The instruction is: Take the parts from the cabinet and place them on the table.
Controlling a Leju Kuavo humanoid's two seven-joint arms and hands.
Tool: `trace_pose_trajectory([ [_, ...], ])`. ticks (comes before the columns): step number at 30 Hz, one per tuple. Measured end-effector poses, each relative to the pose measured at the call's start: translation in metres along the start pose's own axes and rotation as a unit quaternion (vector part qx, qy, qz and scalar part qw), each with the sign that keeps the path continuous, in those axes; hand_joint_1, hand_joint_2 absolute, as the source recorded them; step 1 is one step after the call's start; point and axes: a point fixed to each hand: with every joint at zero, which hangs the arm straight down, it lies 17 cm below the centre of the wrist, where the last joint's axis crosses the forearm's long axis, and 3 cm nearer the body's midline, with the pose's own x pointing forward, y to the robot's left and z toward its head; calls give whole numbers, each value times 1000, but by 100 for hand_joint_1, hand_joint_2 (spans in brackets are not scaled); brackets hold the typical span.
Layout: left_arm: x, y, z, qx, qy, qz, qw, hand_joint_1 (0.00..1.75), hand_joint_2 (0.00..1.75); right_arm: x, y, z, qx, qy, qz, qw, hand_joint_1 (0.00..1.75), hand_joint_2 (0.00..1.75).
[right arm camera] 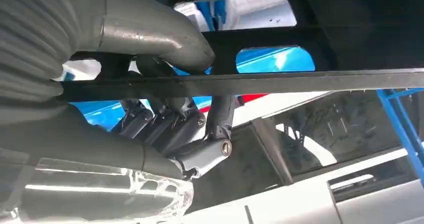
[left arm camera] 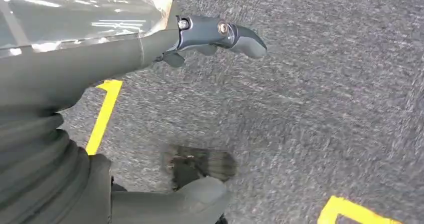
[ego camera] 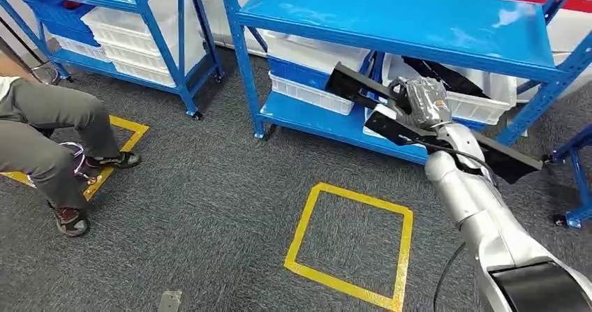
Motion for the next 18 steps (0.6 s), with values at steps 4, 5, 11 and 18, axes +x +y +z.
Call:
trace_pose_trajectory([
  [4,1,-1,0,-1,-1,0,1000,0,175,0,1,0,2,0,3,1000,173,175],
  [5,1,-1,0,-1,-1,0,1000,0,175,-1,0,0,1,1,3,1000,173,175],
  [11,6,3,-3,2,-5,-4,1000,0,175,-4,-6,-1,-5,3,6,1000,173,175],
  [18,7,-3,-1,-2,-5,-2,1000,0,175,-12,-4,4,-3,10,7,1000,173,175],
])
